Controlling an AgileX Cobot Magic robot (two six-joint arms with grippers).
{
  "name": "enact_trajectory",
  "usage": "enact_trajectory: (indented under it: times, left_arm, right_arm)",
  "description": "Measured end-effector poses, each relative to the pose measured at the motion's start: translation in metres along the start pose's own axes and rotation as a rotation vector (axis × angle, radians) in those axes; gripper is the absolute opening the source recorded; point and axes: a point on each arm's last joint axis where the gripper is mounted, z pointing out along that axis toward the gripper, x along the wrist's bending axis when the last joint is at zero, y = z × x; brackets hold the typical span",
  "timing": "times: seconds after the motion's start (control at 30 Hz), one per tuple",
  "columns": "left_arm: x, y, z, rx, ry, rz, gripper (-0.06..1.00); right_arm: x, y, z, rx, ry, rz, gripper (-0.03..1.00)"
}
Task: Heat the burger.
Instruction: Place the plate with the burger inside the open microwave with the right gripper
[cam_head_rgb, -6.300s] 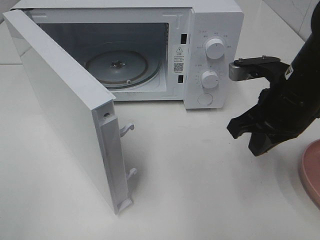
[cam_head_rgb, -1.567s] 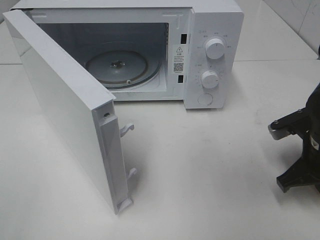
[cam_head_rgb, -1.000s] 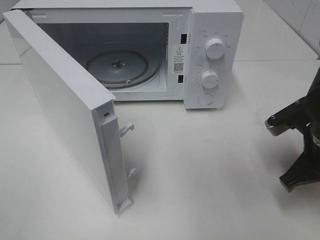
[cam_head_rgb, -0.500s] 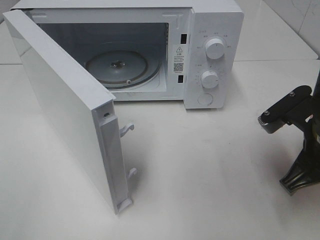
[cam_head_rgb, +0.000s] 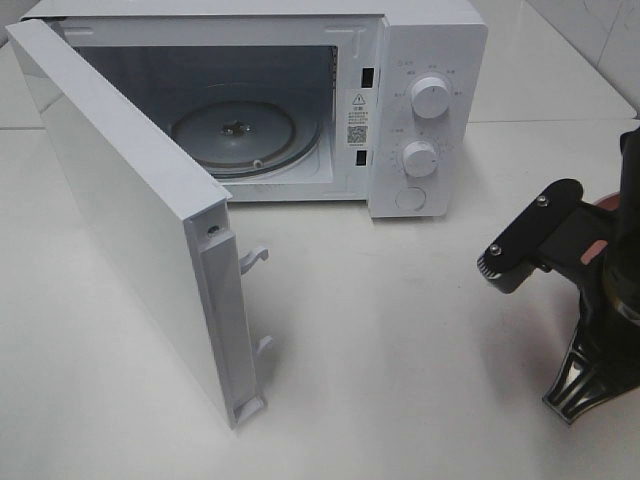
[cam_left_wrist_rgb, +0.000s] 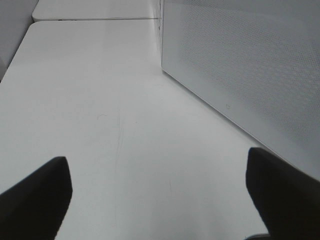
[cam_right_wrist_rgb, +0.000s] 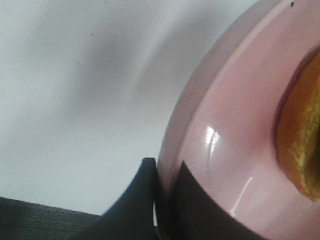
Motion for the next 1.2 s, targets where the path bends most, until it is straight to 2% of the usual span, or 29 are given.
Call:
enact_trajectory:
  times: [0.5,0.97,1.2]
  left_arm:
    - [0.0,0.0,0.0,0.0,0.0,0.0,0.86]
    - [0.0,0.0,0.0,0.0,0.0,0.0,0.86]
    - [0.0,0.0,0.0,0.0,0.0,0.0,0.86]
  right_arm:
    - [0.031,-0.006,-0.019,-0.089,0.005,-0.243,0.04]
    - [0.04,-0.001,-0.023,-0.188,0.024,-0.442,0.04]
    - [0.039,0.006,-0.025,-0.258,-0.012,-0.542,0.04]
